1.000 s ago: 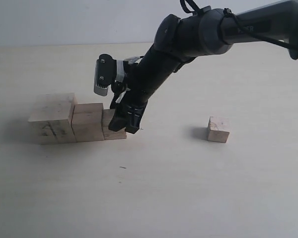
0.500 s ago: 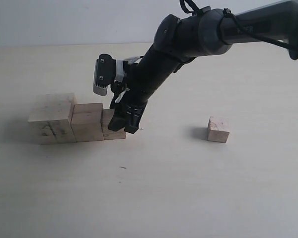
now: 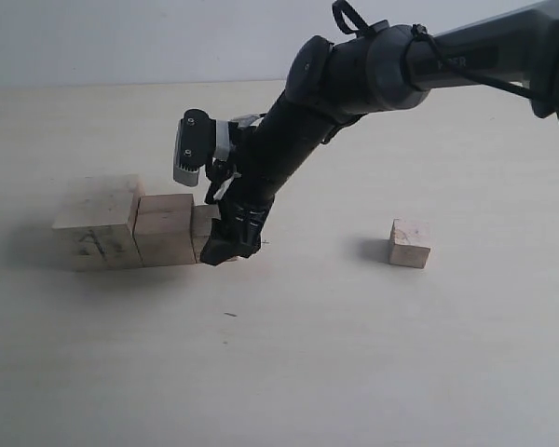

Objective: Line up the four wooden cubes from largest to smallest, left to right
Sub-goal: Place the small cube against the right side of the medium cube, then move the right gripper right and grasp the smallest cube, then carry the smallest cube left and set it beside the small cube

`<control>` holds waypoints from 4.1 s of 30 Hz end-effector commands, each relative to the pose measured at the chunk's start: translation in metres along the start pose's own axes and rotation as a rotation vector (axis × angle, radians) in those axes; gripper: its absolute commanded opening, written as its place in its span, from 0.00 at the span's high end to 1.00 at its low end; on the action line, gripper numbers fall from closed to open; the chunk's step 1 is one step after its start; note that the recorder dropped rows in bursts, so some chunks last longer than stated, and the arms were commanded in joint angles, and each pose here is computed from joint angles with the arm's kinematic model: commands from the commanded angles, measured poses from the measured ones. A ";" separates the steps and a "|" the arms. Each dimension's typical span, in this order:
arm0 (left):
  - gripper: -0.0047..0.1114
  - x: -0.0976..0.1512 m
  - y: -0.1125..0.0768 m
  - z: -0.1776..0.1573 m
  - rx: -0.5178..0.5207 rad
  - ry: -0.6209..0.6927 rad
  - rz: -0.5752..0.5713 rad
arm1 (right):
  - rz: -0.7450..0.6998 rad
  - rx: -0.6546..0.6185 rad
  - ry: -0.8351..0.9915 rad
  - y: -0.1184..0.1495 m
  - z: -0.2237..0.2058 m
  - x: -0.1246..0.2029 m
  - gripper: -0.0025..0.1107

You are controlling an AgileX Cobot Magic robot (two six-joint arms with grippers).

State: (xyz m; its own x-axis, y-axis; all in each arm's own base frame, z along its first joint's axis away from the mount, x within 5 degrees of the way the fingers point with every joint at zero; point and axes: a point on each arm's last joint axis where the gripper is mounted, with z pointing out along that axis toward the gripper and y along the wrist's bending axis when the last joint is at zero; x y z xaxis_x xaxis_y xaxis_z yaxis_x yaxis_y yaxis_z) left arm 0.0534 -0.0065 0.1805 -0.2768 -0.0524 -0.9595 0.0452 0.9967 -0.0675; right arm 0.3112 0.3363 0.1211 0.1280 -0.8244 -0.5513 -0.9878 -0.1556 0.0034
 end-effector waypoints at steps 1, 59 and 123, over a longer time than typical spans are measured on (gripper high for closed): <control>0.96 -0.001 0.000 -0.001 0.005 -0.010 0.001 | 0.022 0.026 -0.013 -0.001 -0.004 -0.003 0.20; 0.96 -0.001 0.000 -0.001 0.005 -0.010 0.001 | 1.586 0.550 0.361 0.031 -0.118 0.109 0.35; 0.96 -0.001 0.000 -0.001 0.005 -0.010 0.001 | 0.014 0.018 0.369 -0.004 -0.035 0.028 0.98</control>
State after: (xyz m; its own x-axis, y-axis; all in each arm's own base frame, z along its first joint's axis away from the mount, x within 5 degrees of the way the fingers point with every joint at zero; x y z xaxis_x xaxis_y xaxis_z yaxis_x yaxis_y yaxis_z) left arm 0.0534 -0.0065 0.1805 -0.2768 -0.0524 -0.9595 0.0452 0.9967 -0.0675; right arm 0.3220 0.2868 0.1375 0.1455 -0.9617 -0.2323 -0.9893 -0.1438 -0.0244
